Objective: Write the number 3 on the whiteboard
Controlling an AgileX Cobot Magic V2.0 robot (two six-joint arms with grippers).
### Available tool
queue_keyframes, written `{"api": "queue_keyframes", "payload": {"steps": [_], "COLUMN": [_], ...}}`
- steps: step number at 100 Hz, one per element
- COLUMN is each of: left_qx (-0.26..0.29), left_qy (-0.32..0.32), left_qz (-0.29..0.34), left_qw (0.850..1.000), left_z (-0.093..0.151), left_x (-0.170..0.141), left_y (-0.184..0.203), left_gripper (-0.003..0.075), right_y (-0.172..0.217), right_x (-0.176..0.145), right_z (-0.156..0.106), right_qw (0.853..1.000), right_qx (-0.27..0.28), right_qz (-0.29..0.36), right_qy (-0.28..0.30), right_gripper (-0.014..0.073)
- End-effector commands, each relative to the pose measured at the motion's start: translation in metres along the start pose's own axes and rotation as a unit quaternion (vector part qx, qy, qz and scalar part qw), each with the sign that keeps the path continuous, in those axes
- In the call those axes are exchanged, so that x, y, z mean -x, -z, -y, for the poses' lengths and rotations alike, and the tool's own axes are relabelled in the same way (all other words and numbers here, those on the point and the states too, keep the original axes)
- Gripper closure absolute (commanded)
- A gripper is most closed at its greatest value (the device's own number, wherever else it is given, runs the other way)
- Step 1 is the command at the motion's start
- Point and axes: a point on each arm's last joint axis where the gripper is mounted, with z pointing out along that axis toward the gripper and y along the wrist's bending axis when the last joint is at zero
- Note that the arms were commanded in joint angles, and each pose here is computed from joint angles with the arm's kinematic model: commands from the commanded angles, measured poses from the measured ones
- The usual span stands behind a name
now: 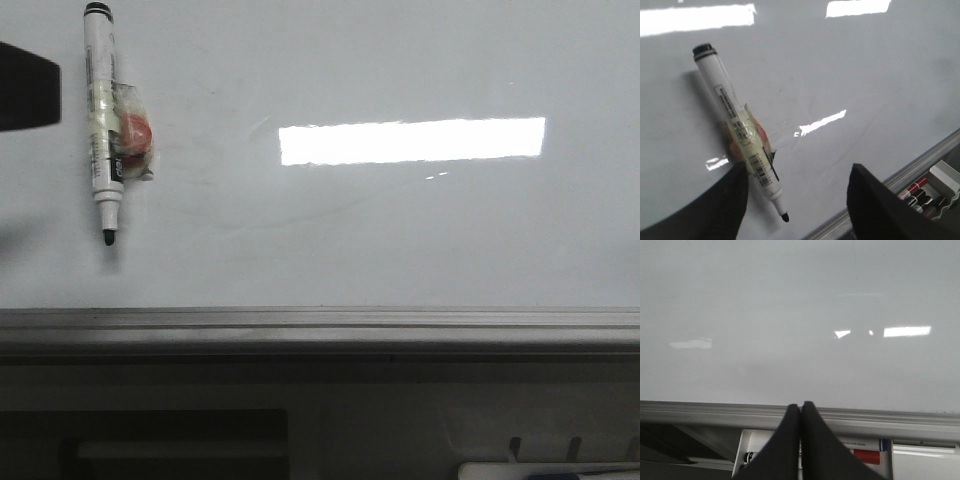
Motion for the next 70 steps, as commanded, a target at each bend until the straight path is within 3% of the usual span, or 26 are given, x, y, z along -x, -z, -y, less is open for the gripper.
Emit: {"api": "queue_keyframes", "payload": {"steps": [1,33,47,70], "left_qx": [0.02,0.042,0.085,0.084], "left_qy": [0.031,0.062,0.097,0.095], "left_qz": [0.032,-0.002,-0.002,-0.01], "left_qw": [0.999,0.997,0.992,0.992], "left_z": [0.002,0.008,0.002,0.005], "left_x": [0.013,0.013,0.009,0.011], "left_y": [-0.008,-0.033,-0.04,-0.05], "left_gripper": [0.0279,0.0254,0.0255,0.0255], "right_y": [0.003,0.003,0.003,0.004], "right_x": [0.017,0.018,0.018,0.019], "right_z": [0.0,0.0,0.0,0.001], "right_qw": [0.999,0.999,0.999,0.998], "right_qx": [-0.01,-0.01,-0.01,-0.012], "right_qz": [0.044,0.046,0.047,0.056], "right_qy": [0.005,0.005,0.006,0.006], "right_gripper": [0.0656,0.0656,0.0656,0.0656]}}
